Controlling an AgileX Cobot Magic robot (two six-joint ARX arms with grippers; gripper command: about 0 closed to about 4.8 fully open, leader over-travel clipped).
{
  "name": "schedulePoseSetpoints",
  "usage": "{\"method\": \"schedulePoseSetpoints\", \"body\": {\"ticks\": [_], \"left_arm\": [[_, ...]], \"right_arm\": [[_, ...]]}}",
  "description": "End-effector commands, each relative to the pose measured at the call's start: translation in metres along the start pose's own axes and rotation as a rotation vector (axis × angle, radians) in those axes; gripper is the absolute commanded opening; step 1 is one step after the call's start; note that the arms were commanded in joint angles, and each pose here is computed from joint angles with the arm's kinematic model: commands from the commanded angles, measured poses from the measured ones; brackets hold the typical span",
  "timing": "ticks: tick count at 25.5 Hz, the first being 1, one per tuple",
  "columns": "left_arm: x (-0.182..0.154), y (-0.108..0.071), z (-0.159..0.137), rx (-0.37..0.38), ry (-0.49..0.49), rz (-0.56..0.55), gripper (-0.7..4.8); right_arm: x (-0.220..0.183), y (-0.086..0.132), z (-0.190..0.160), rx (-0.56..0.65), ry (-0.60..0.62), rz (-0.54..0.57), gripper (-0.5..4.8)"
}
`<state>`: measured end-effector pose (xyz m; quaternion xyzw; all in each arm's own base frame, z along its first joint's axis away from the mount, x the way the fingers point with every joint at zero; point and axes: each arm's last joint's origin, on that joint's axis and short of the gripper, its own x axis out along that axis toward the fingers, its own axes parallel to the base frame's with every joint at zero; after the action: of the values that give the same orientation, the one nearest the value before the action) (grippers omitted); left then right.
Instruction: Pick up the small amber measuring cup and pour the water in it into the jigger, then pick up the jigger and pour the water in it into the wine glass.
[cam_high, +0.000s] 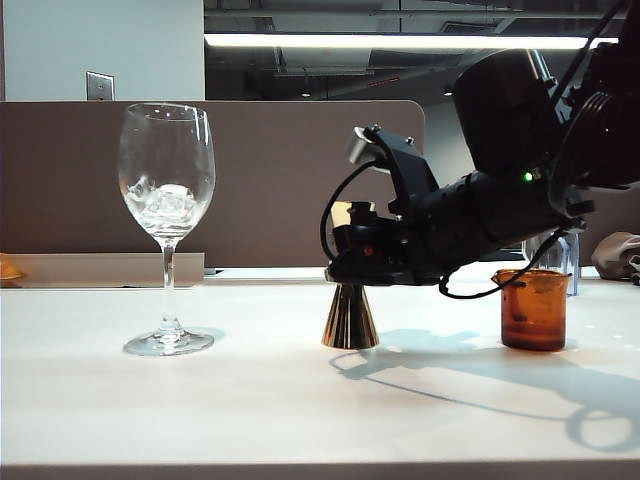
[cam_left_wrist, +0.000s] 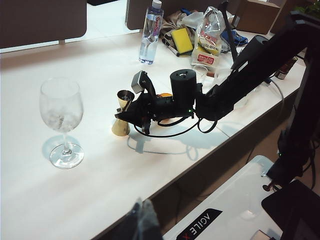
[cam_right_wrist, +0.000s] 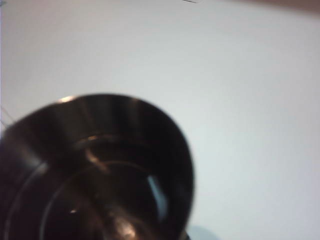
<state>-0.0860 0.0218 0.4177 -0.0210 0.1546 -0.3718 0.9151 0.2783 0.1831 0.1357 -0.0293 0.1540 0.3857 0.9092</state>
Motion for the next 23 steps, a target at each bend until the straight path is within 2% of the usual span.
{"method": "schedulePoseSetpoints", "body": {"ticks": [1, 2, 4, 6, 8, 11, 15, 23], "left_arm": [[0.0, 0.0, 0.0, 0.0, 0.001, -0.002, -0.02], [0.0, 0.0, 0.0, 0.0, 0.001, -0.002, -0.02], [0.0, 0.0, 0.0, 0.0, 0.001, -0.002, -0.02], [0.0, 0.0, 0.0, 0.0, 0.001, -0.002, -0.02], [0.0, 0.0, 0.0, 0.0, 0.001, -0.002, -0.02], [0.0, 0.0, 0.0, 0.0, 0.001, -0.002, -0.02], [0.0, 0.0, 0.0, 0.0, 0.001, -0.002, -0.02], [0.0, 0.0, 0.0, 0.0, 0.001, -0.002, -0.02]], "right_arm": [[0.001, 0.001, 0.003, -0.006, -0.019, 0.008, 0.74], [0.001, 0.001, 0.003, -0.006, -0.019, 0.006, 0.73], [0.001, 0.002, 0.003, -0.012, -0.017, 0.008, 0.4], [0.001, 0.003, 0.003, -0.021, -0.015, 0.01, 0.38], [-0.001, 0.003, 0.006, -0.03, -0.013, 0.006, -0.05], [-0.01, 0.005, 0.019, -0.073, -0.012, -0.019, -0.05], [-0.016, 0.006, 0.053, -0.095, 0.024, -0.02, -0.05], [-0.019, 0.006, 0.144, -0.128, -0.037, -0.022, -0.05]]}}
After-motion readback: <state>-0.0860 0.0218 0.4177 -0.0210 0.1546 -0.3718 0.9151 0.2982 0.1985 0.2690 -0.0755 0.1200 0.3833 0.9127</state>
